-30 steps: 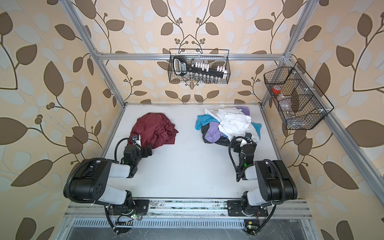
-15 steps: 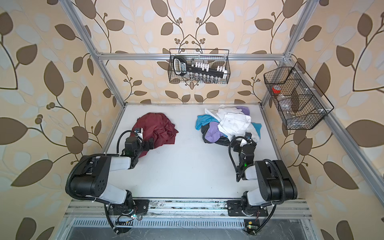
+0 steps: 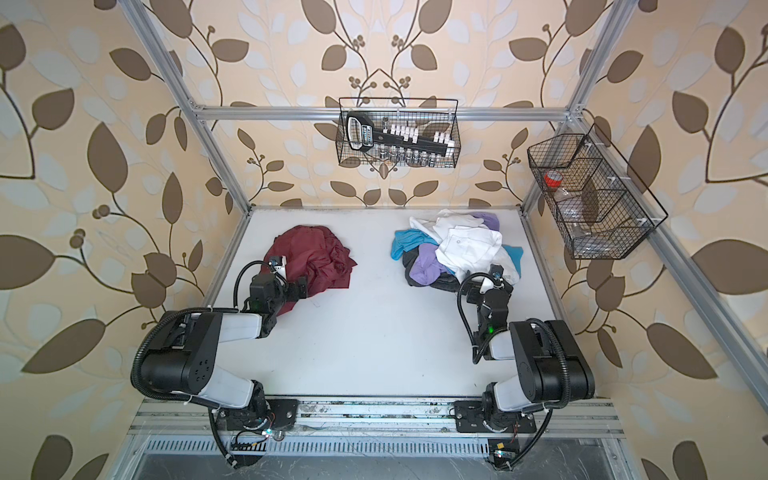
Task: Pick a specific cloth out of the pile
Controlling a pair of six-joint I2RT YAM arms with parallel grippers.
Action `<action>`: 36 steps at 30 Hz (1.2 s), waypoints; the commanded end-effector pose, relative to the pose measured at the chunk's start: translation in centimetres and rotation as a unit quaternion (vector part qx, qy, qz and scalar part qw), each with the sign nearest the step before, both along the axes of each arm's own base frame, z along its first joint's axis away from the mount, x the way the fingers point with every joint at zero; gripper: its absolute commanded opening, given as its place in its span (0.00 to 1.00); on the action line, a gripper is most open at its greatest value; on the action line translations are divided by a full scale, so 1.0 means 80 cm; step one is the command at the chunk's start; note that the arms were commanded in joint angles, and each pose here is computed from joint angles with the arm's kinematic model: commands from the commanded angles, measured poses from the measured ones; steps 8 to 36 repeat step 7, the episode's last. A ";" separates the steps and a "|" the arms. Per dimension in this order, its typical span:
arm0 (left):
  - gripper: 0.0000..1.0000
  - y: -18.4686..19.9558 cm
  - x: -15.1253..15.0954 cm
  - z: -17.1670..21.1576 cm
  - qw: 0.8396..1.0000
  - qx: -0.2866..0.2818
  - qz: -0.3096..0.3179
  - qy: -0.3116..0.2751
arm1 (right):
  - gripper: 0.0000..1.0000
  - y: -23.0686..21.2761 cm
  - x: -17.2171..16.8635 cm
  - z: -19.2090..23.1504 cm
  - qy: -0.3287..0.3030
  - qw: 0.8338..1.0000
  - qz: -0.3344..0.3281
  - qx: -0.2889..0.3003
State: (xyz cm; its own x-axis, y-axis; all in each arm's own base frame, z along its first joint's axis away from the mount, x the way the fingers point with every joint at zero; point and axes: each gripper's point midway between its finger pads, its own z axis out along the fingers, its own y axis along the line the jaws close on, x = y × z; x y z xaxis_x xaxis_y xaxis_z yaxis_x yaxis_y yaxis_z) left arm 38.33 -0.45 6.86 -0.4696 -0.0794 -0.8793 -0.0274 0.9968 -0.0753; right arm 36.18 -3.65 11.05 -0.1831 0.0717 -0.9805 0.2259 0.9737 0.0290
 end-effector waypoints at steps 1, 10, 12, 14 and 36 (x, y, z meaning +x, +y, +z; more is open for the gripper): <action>0.99 0.001 0.002 0.007 1.000 0.000 -0.006 -0.010 | 1.00 0.009 0.010 0.007 -0.007 1.000 0.025 -0.006; 0.99 0.001 0.002 0.007 1.000 0.000 -0.006 -0.009 | 1.00 0.009 0.009 0.008 -0.009 1.000 0.025 -0.007; 0.99 0.001 0.002 0.007 1.000 0.000 -0.006 -0.009 | 1.00 0.009 0.009 0.008 -0.009 1.000 0.025 -0.007; 0.99 0.001 0.002 0.007 1.000 0.000 -0.006 -0.009 | 1.00 0.009 0.009 0.008 -0.009 1.000 0.025 -0.007; 0.99 0.001 0.002 0.007 1.000 0.000 -0.006 -0.009 | 1.00 0.009 0.009 0.008 -0.009 1.000 0.025 -0.007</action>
